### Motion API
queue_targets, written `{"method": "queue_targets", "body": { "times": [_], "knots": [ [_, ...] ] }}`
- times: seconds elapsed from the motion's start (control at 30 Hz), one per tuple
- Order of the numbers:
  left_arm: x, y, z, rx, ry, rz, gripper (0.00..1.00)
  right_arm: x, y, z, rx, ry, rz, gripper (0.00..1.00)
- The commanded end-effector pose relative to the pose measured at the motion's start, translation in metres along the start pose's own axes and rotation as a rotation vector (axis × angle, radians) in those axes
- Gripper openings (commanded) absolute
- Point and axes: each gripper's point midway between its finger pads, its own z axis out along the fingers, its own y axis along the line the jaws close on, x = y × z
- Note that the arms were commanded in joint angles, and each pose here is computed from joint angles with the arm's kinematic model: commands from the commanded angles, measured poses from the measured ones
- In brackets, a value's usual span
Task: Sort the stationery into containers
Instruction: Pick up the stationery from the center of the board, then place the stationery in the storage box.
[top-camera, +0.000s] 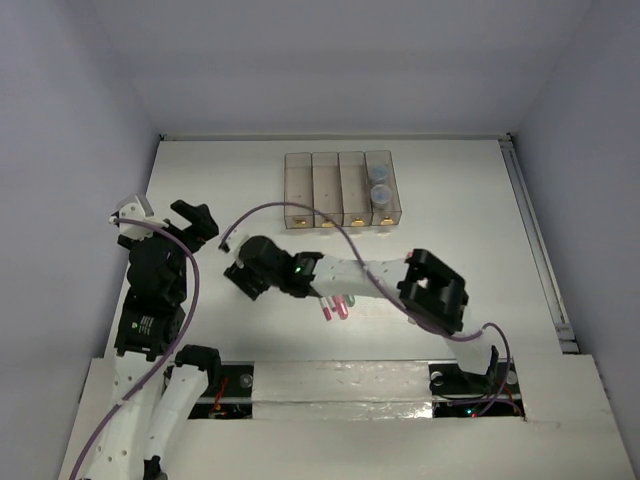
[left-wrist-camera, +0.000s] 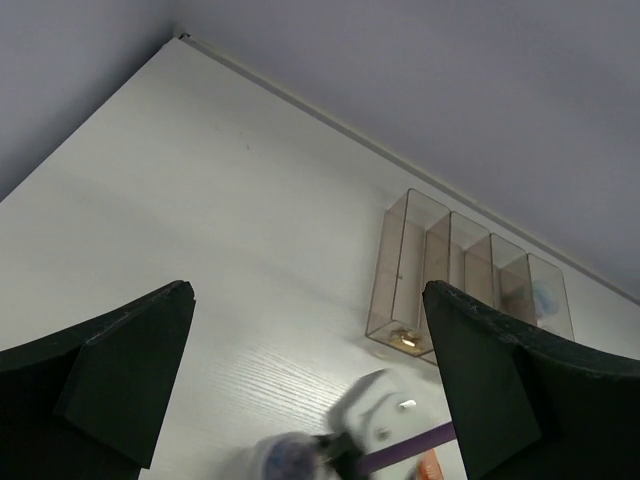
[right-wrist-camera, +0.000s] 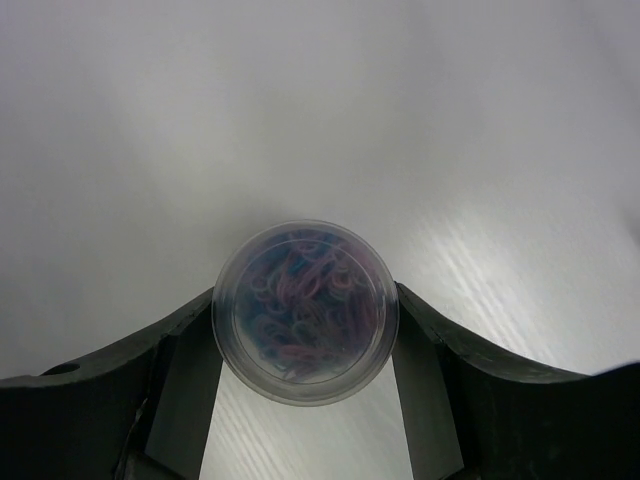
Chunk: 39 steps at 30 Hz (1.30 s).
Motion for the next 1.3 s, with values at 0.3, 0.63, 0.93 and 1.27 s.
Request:
{"method": "queue_targets", "body": {
  "times": [0.3, 0.63, 0.93, 1.27],
  "knots": [
    [0.002, -0.033, 0.003, 0.162, 0.014, 0.022, 0.99, -0.015, -0.296, -0.154, 0.383, -0.092, 0.416, 0.46],
    [0.003, -0.035, 0.001, 0.174, 0.017, 0.025, 0.99, 0.049, -0.367, -0.183, 0.359, 0.11, 0.548, 0.44],
    [0.003, -0.034, 0.001, 0.168, 0.019, 0.026, 0.99, 0.085, -0.381, -0.17, 0.333, 0.263, 0.584, 0.45],
    [0.004, -0.037, 0.0, 0.177, 0.021, 0.025, 0.99, 0.086, -0.376, -0.169, 0.287, 0.303, 0.569, 0.45]
  ]
}}
